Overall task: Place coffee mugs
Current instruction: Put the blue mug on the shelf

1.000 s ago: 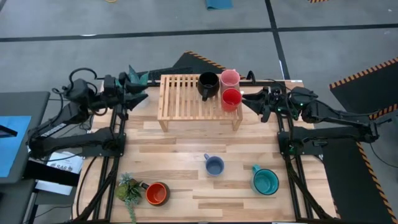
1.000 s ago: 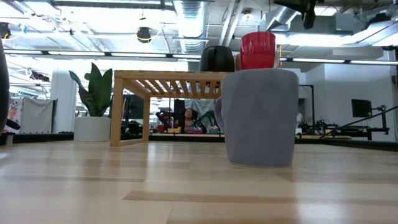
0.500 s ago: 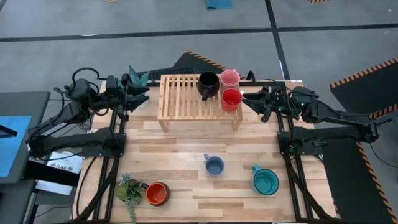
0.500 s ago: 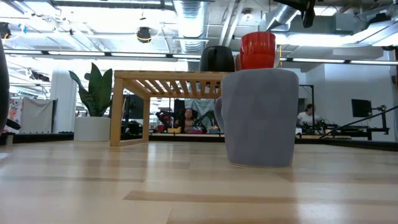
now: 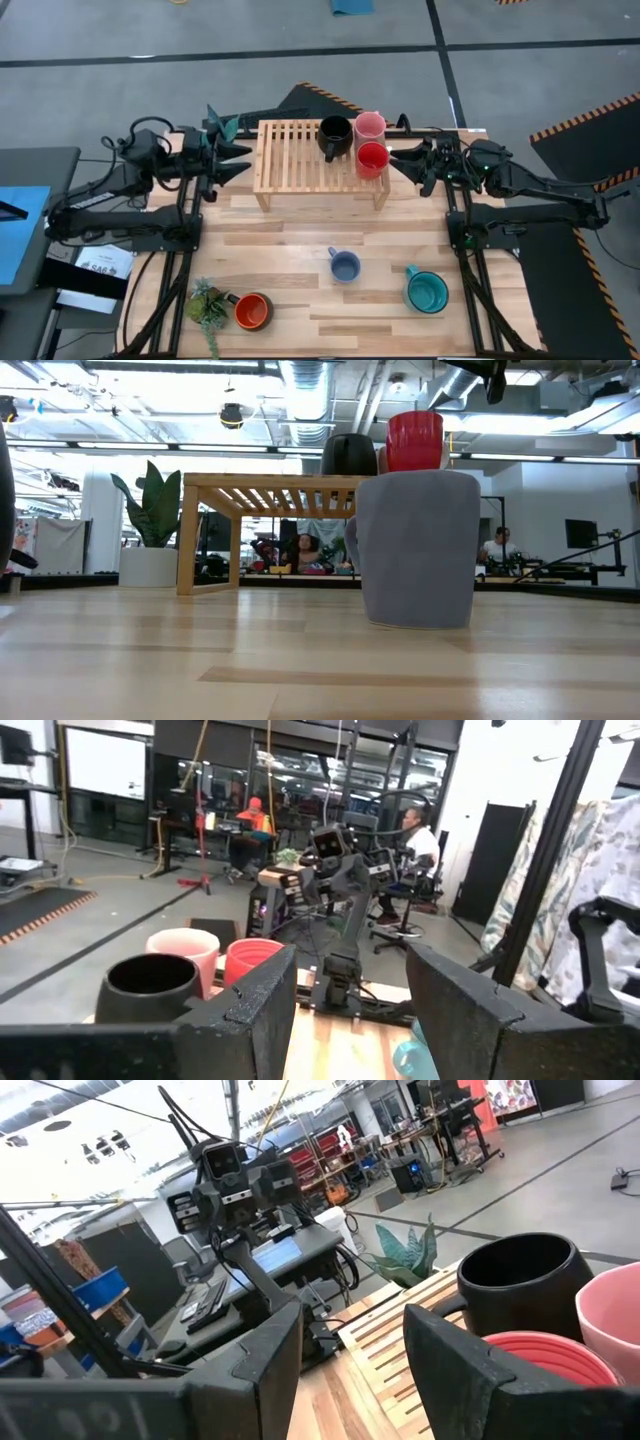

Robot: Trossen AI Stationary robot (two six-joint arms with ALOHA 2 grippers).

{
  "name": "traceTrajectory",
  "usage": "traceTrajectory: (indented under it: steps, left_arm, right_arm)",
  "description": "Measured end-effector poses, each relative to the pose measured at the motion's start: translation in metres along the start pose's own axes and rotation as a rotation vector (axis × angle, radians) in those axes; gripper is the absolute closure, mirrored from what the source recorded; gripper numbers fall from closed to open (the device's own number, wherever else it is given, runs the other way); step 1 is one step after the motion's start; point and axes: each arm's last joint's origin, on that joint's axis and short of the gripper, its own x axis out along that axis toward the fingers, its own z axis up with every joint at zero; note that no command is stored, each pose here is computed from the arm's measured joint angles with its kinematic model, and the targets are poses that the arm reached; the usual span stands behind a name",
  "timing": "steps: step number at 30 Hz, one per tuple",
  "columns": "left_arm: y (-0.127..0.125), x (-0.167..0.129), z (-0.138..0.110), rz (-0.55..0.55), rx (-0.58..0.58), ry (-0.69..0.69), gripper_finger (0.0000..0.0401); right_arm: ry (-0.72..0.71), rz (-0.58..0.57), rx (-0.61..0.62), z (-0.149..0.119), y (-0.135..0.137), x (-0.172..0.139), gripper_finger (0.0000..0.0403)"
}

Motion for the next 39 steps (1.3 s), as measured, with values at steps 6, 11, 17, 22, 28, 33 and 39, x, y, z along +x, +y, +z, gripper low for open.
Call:
traceTrajectory:
  steps: [6, 11, 17, 22, 28, 33, 39]
  left_arm:
    - [0.001, 0.006, -0.004, 0.029, 0.010, 0.015, 0.0227]
    - [0.001, 0.010, -0.005, 0.032, 0.024, 0.017, 0.0227]
    - [0.005, 0.009, -0.022, 0.008, 0.000, -0.050, 0.0227]
    - [0.007, -0.005, -0.045, -0.022, -0.082, -0.158, 0.0227]
    - [0.006, -0.020, -0.051, -0.010, -0.065, -0.122, 0.0227]
    - [0.006, -0.028, -0.058, 0.014, -0.081, -0.027, 0.0227]
    - [0.007, -0.032, -0.065, 0.036, -0.094, 0.053, 0.0227]
  right_arm:
    - [0.003, 0.025, 0.002, -0.001, 0.004, 0.000, 0.0200]
    - [0.028, 0.065, 0.006, -0.006, 0.010, 0.004, 0.0200]
    - [0.108, 0.135, 0.025, -0.022, 0.023, 0.017, 0.0200]
    - [0.178, 0.183, 0.068, -0.032, 0.037, 0.027, 0.0200]
    - [0.296, 0.171, 0.114, -0.034, 0.063, 0.042, 0.0200]
    - [0.492, 0.103, 0.111, -0.041, 0.089, 0.058, 0.0200]
    - [0.725, -0.054, 0.143, -0.063, 0.109, 0.081, 0.0200]
